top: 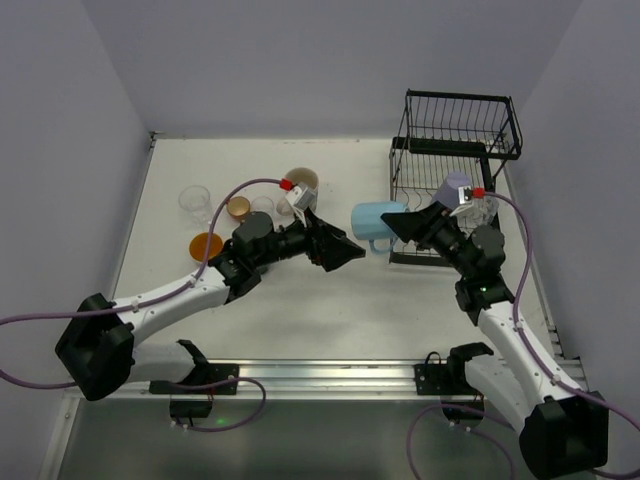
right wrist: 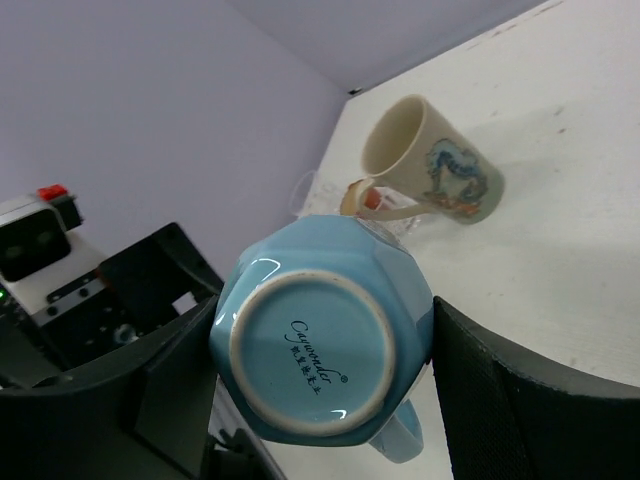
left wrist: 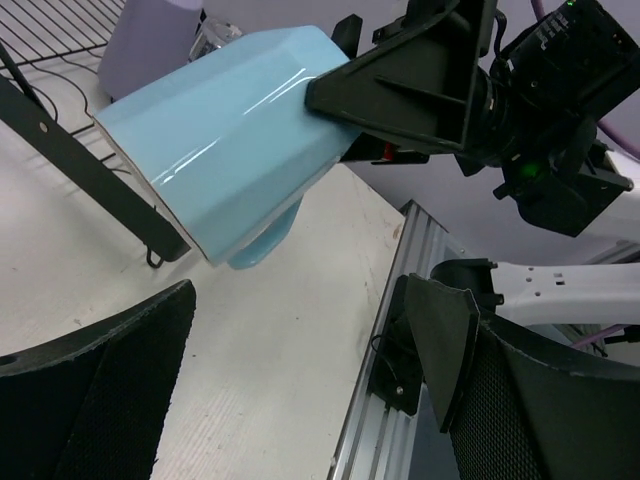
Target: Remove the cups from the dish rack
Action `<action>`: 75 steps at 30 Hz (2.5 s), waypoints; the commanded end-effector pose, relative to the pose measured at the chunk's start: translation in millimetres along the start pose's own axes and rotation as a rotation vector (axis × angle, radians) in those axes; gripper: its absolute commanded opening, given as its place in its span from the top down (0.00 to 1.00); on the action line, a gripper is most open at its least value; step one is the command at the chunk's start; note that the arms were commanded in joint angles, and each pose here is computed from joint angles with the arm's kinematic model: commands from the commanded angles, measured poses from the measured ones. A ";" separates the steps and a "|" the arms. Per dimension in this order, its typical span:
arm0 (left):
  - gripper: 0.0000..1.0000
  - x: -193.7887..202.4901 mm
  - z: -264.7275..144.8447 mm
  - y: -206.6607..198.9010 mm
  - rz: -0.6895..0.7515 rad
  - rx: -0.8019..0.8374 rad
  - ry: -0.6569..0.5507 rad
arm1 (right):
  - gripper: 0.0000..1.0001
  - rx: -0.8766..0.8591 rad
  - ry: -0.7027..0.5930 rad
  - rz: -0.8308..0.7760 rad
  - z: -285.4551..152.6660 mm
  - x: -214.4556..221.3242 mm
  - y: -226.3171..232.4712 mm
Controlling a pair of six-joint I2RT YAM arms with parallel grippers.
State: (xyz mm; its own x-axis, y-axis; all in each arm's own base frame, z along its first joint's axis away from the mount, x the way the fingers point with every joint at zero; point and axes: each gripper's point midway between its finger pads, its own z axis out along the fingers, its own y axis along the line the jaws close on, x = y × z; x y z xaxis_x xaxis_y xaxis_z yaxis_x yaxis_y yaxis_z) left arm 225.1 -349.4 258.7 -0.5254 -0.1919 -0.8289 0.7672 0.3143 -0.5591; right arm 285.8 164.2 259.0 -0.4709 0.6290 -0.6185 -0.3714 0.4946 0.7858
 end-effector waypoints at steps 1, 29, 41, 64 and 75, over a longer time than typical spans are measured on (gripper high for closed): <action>0.06 -22.4 8.0 -13.9 0.020 0.063 -0.080 | 0.75 -0.295 -0.045 0.018 -10.6 -20.1 70.6; 1.00 -44.8 -12.6 -1.6 0.173 -0.096 -0.112 | 0.01 -0.120 0.137 0.067 27.1 32.3 20.4; 1.00 22.0 -36.6 99.3 0.183 -0.574 0.273 | 0.01 0.360 -0.057 -0.309 -1.0 -33.2 -38.2; 0.60 54.2 -40.5 181.3 0.226 -0.911 0.492 | 0.06 0.997 -0.101 -0.516 -8.6 -137.0 -179.5; 0.25 36.7 -51.0 158.8 0.227 -0.868 0.432 | 0.06 1.035 -0.046 -0.555 18.0 -154.3 -212.7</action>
State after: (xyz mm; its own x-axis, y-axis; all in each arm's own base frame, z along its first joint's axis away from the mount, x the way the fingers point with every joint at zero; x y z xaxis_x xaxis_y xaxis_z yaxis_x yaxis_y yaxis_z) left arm 308.9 -261.4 106.0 -0.6657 0.3009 -0.6829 0.4194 0.9077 -0.0089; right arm 432.0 -19.1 170.4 -0.4577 0.2183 -0.8619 0.3151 0.9463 0.0724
